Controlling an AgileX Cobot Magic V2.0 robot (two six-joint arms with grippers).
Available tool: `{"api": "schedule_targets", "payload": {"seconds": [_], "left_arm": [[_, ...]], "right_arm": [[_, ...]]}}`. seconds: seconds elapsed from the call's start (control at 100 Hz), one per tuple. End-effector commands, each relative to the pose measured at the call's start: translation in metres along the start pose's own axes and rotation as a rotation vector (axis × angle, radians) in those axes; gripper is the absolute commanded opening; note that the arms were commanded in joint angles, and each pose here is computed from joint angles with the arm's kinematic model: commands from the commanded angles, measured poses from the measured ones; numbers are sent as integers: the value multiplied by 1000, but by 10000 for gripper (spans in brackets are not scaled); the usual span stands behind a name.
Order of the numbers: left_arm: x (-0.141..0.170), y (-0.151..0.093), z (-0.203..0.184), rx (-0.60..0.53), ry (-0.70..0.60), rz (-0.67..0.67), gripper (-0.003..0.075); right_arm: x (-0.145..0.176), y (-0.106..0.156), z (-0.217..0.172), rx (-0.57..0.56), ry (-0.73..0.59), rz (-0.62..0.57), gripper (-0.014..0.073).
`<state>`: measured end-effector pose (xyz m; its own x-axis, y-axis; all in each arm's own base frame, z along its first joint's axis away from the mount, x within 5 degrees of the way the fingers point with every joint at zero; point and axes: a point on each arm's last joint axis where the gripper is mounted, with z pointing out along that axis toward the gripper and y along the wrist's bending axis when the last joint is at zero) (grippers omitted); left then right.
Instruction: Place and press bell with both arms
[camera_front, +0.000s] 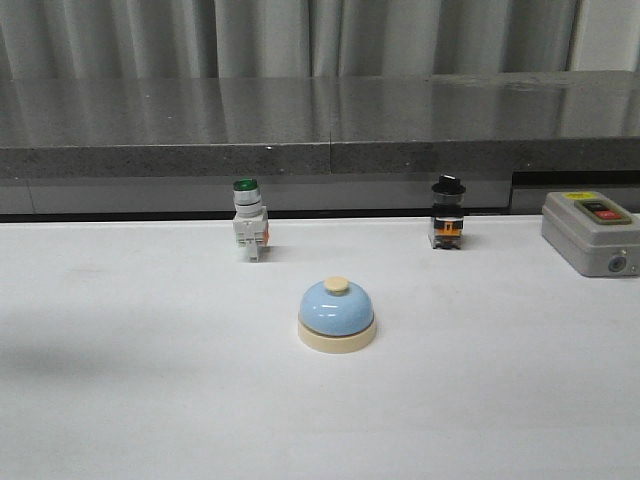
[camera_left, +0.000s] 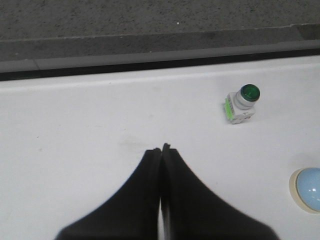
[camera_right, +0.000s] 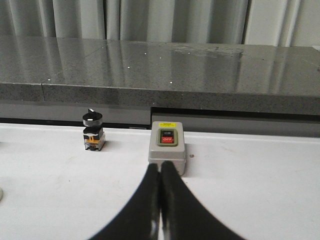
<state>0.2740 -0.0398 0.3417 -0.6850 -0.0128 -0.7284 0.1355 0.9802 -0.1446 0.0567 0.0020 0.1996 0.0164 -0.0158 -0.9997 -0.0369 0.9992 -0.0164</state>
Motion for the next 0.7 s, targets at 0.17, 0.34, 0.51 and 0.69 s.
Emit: {"api": "schedule_targets", "payload": {"seconds": [0.17,0.34,0.51,0.69], "left_arm": [[27,4,-43,-13,-177,-42,-20],[56,5,-62,-17,-245,-41,-20],[86,5,-82,-20,-356,-37,-20],[119,5,-99,-13,-411,-30,-20]], "right_arm": [[-13,0,-2,4,-107,-14,-59],[-13,0,-2,4,-107,-14,-59],[-13,0,-2,4,-107,-14,-59],[-13,0,-2,4,-107,-14,-59]]}}
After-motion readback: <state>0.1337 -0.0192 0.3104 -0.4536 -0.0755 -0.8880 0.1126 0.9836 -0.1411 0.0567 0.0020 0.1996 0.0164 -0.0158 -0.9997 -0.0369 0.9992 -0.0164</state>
